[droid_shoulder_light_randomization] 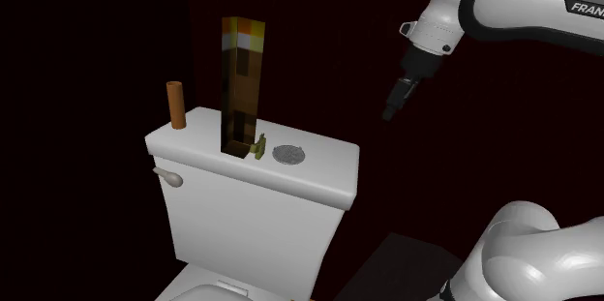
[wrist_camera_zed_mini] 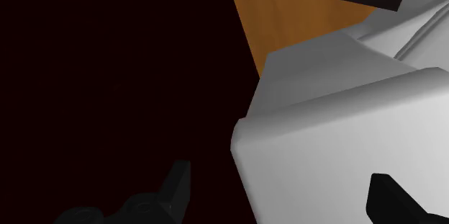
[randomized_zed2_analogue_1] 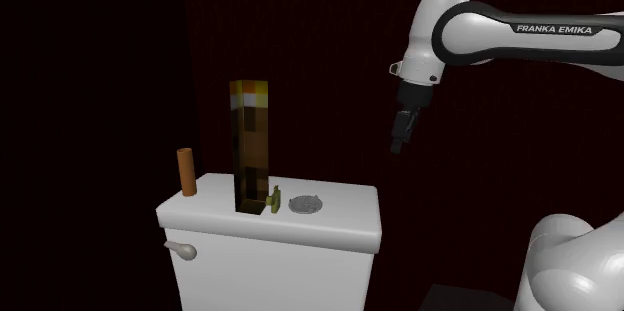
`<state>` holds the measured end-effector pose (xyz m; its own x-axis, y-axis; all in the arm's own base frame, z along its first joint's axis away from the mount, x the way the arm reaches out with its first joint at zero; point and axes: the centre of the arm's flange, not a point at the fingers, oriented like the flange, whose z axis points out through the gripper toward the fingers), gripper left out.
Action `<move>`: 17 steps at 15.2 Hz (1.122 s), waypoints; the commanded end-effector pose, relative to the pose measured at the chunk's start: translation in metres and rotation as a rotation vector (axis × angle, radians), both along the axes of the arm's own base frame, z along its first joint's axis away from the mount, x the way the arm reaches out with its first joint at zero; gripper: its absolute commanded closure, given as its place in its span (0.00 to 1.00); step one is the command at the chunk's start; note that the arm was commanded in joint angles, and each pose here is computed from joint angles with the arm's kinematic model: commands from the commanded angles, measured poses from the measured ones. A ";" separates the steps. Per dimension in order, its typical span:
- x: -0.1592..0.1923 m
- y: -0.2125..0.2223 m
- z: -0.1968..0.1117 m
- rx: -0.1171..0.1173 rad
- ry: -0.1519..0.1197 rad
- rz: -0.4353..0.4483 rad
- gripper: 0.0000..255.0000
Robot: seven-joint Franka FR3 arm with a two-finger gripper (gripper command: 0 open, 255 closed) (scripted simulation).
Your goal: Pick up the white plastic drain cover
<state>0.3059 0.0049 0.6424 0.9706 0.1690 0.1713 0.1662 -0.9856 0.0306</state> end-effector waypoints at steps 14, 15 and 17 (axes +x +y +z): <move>0.117 0.126 -0.053 -0.004 0.136 0.290 0.00; 0.124 0.137 -0.058 -0.004 0.146 0.312 0.00; 0.137 0.160 -0.068 -0.005 0.167 0.357 0.00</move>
